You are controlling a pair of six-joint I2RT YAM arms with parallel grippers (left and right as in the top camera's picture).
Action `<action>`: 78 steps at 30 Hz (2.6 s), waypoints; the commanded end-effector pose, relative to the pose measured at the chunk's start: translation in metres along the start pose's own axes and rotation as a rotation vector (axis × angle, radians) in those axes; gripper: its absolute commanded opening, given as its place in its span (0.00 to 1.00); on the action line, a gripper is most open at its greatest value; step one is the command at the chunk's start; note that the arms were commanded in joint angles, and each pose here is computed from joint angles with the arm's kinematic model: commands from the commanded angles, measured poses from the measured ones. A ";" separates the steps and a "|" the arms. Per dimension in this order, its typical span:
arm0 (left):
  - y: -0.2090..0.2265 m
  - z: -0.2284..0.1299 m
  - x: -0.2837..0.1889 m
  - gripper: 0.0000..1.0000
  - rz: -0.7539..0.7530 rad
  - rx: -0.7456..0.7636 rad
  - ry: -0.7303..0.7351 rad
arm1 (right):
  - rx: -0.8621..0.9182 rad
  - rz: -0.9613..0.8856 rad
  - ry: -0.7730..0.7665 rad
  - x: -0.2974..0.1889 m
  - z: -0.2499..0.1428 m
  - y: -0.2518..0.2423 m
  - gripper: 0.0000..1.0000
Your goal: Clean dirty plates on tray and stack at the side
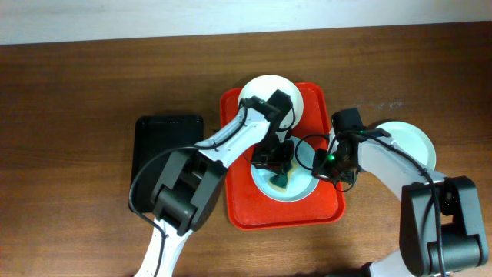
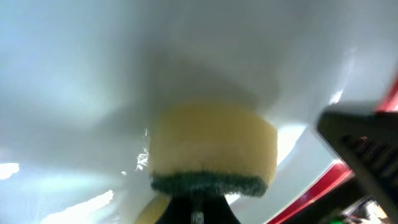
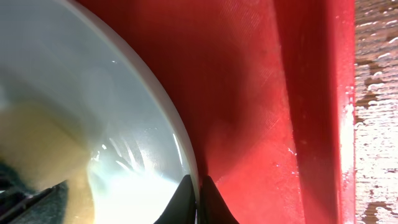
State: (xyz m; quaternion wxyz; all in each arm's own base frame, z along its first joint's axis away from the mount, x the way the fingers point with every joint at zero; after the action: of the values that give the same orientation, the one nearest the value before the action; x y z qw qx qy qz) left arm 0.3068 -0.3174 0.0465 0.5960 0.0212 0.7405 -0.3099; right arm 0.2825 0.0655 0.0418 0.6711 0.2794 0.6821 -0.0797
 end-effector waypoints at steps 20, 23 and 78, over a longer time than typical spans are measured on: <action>0.023 0.002 -0.192 0.00 0.424 -0.105 -0.300 | -0.027 -0.049 -0.010 0.003 0.001 -0.007 0.04; 0.060 -0.023 -0.238 0.00 0.518 -0.210 -0.337 | -0.085 -0.051 -0.007 0.003 0.000 -0.007 0.04; 0.280 -0.218 -0.346 0.99 0.584 -0.875 -0.612 | -0.661 0.185 -0.475 -0.128 -0.047 0.218 0.04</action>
State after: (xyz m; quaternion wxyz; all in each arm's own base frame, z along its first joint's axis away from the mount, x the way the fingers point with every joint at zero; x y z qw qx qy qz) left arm 0.3293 0.1294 0.2501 0.7906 -0.1095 0.5674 0.2023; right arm 0.3438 0.1991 0.2150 0.8418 0.1169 0.5119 0.1253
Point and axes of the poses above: each gripper's point midway between its finger pads, its own x axis out along the fingers, its own y axis along the line the jaws close on, z = x × y, the point moved 4 cm from there along -x, back along the fingers, and after that the axes turned 14 degrees about x, right-handed, at the moved point
